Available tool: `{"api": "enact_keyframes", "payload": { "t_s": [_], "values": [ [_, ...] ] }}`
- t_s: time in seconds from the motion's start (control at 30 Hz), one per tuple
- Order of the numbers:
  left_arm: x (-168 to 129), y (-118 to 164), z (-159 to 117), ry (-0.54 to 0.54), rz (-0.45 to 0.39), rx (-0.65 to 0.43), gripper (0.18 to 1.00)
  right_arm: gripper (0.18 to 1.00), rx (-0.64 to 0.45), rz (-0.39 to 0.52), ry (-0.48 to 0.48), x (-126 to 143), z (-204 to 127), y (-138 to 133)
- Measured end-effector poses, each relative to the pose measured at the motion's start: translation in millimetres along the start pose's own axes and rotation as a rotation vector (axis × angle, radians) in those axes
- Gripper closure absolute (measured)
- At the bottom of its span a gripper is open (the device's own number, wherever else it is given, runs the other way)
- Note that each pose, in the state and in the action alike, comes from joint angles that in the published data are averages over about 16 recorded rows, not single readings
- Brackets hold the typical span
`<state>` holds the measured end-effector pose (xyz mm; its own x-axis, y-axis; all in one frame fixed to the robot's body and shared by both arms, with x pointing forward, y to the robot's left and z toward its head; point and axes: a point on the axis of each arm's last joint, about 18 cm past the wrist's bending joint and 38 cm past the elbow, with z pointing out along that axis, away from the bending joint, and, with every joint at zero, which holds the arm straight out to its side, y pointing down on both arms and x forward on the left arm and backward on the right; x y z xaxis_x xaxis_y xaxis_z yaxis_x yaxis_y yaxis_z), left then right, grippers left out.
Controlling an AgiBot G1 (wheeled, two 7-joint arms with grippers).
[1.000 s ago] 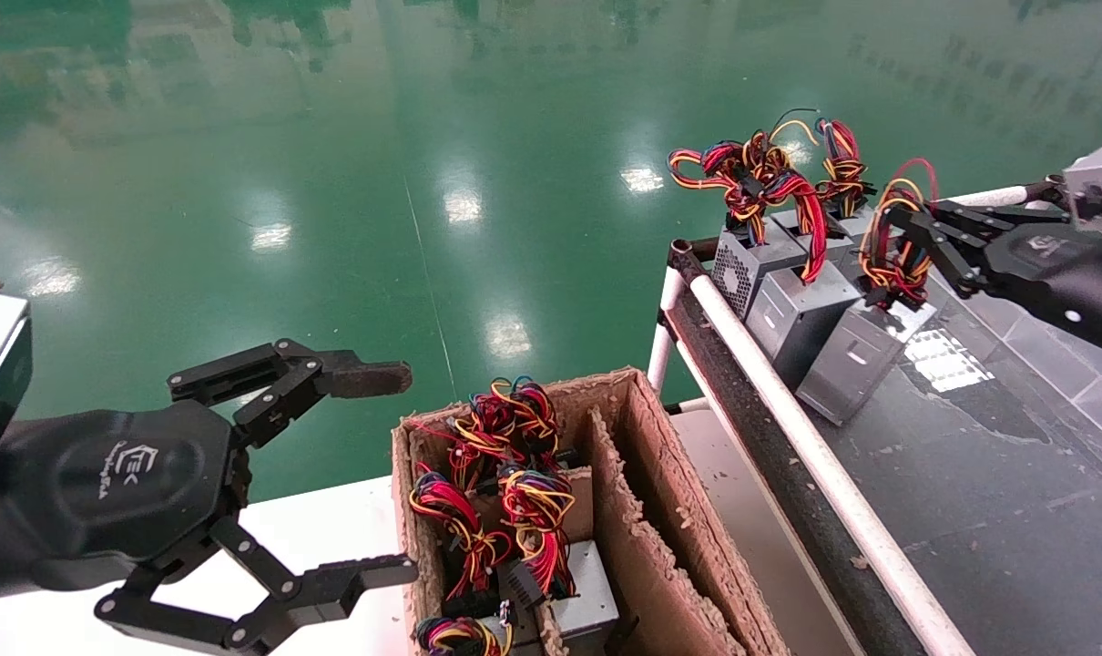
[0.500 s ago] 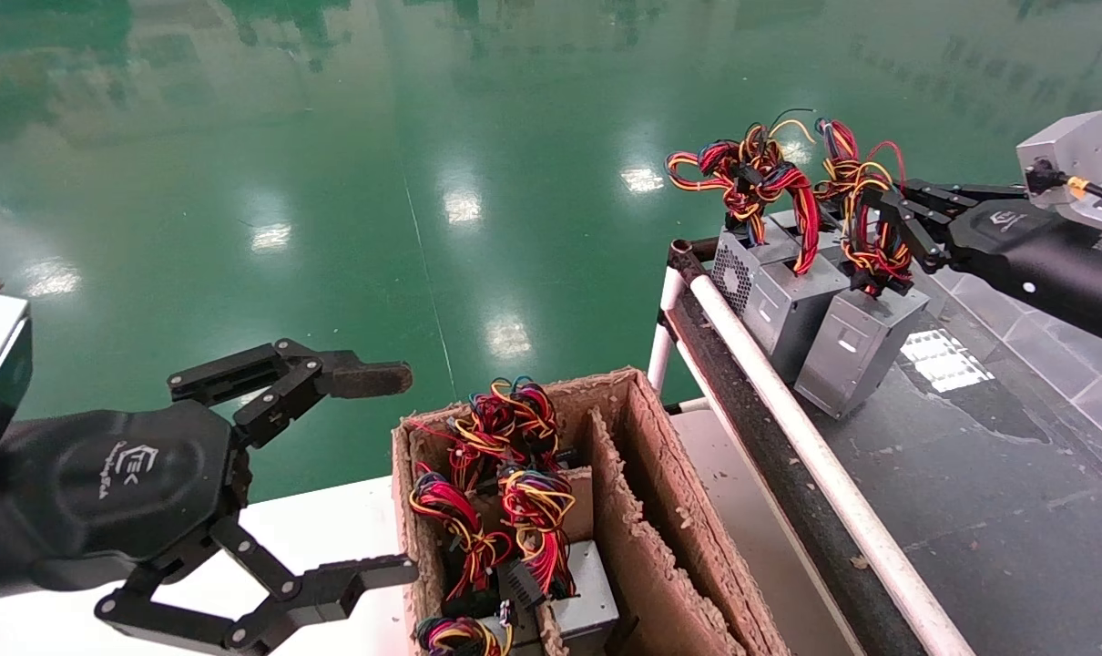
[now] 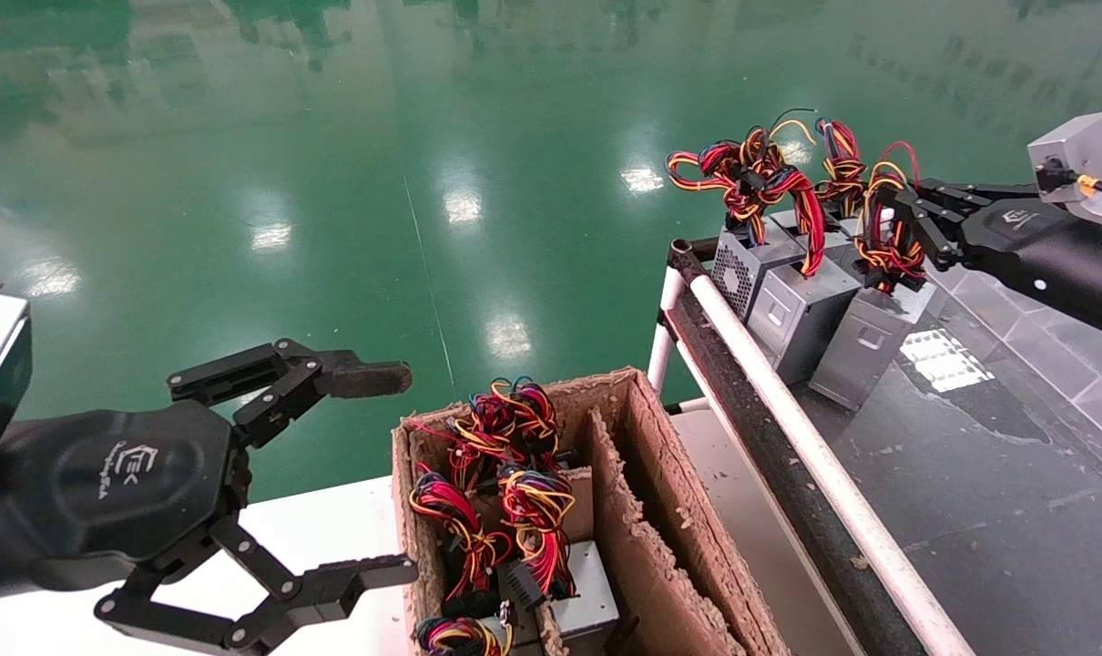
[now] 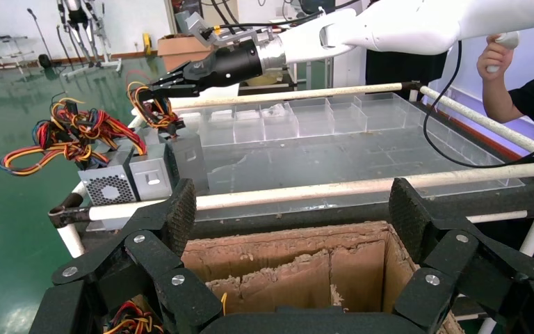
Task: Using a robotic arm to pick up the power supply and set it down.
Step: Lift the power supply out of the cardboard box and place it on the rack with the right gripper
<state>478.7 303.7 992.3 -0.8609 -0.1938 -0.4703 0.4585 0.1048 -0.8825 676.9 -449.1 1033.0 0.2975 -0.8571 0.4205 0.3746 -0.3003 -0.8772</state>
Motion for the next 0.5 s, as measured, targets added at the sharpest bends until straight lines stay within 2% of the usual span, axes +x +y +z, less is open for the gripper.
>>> {"api": "enact_keyframes", "payload": {
  "t_s": [0.5],
  "values": [
    [0.0,0.0,0.0,0.0,0.0,0.0,0.184,0.933,-0.003,-0.029,0.013,3.4,8.0,-5.0]
  ]
}}
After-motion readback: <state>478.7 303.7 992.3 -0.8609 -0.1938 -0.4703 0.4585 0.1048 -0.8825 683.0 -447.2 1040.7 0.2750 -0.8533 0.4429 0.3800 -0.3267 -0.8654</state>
